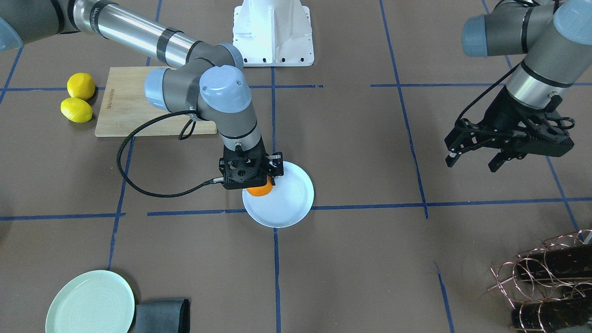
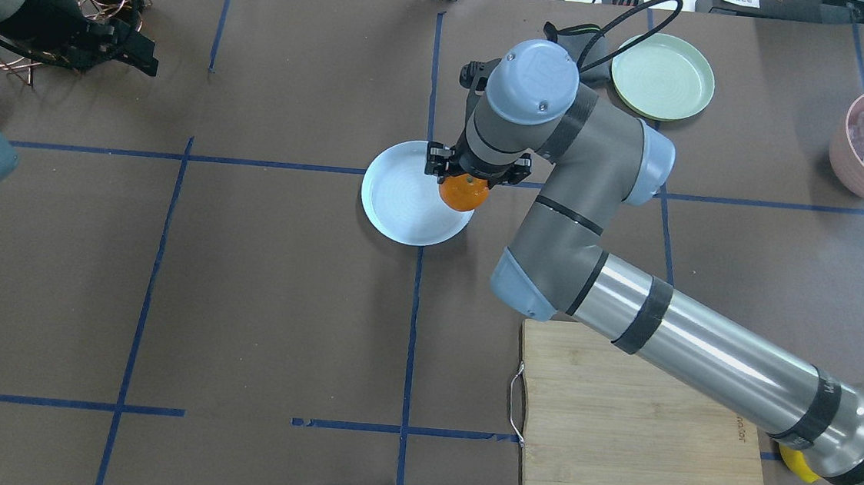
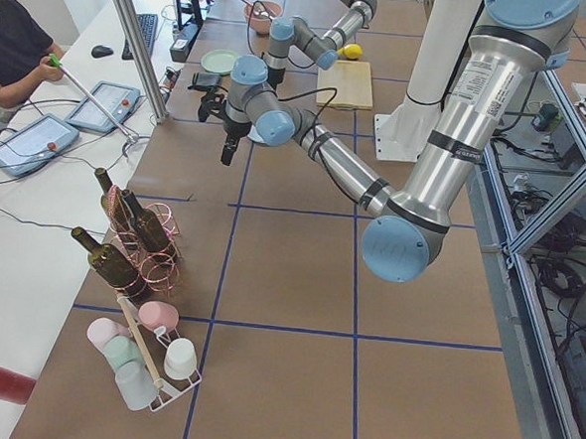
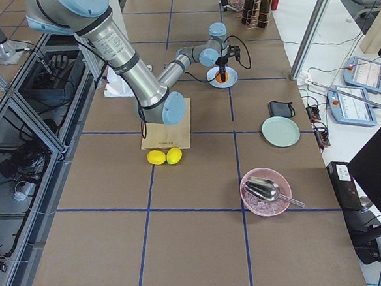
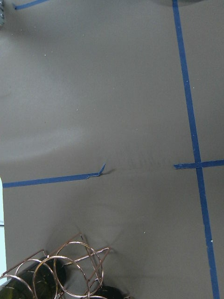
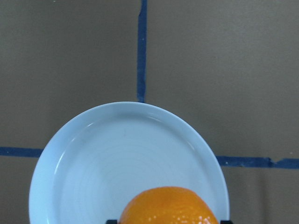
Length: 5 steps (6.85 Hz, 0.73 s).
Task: Pick orange to plate
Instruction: 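Lift the orange and carry it over the white plate with the right gripper, then lower the orange onto the plate and open the right gripper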
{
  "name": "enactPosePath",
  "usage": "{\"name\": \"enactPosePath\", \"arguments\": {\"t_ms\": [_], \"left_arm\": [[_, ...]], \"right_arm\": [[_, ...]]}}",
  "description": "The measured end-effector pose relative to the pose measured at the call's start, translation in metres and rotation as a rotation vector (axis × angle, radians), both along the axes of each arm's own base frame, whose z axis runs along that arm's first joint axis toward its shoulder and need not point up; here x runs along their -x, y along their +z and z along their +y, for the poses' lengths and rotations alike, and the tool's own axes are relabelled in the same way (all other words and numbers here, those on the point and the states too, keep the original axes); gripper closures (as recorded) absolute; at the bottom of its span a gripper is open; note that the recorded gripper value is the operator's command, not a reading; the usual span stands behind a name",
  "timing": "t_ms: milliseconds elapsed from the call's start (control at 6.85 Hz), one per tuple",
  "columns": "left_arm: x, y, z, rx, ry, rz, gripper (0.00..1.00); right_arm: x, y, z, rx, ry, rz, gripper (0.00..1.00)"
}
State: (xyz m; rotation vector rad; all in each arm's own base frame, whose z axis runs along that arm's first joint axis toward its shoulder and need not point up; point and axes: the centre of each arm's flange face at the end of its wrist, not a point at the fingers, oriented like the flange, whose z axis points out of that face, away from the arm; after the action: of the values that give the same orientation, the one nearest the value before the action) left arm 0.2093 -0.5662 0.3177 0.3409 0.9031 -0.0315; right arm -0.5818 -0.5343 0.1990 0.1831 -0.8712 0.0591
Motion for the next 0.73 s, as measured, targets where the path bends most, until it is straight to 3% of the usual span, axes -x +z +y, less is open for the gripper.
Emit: {"name": "enactPosePath", "arguments": {"t_ms": [146, 292, 730], "left_arm": [[0.009, -0.003, -0.002, -0.010, -0.014, 0.004, 0.00], [0.016, -0.002, -0.002, -0.016, -0.028, 0.003, 0.00], [0.040, 0.018, -0.008, 0.004, -0.066, -0.017, 0.00]], "right_arm": [[0.015, -0.008, 0.000, -0.005, 0.000, 0.011, 0.30], [0.021, -0.012, -0.001, -0.009, 0.000, 0.014, 0.00], [0.005, -0.020, -0.020, -0.016, 0.021, 0.023, 0.00]]}}
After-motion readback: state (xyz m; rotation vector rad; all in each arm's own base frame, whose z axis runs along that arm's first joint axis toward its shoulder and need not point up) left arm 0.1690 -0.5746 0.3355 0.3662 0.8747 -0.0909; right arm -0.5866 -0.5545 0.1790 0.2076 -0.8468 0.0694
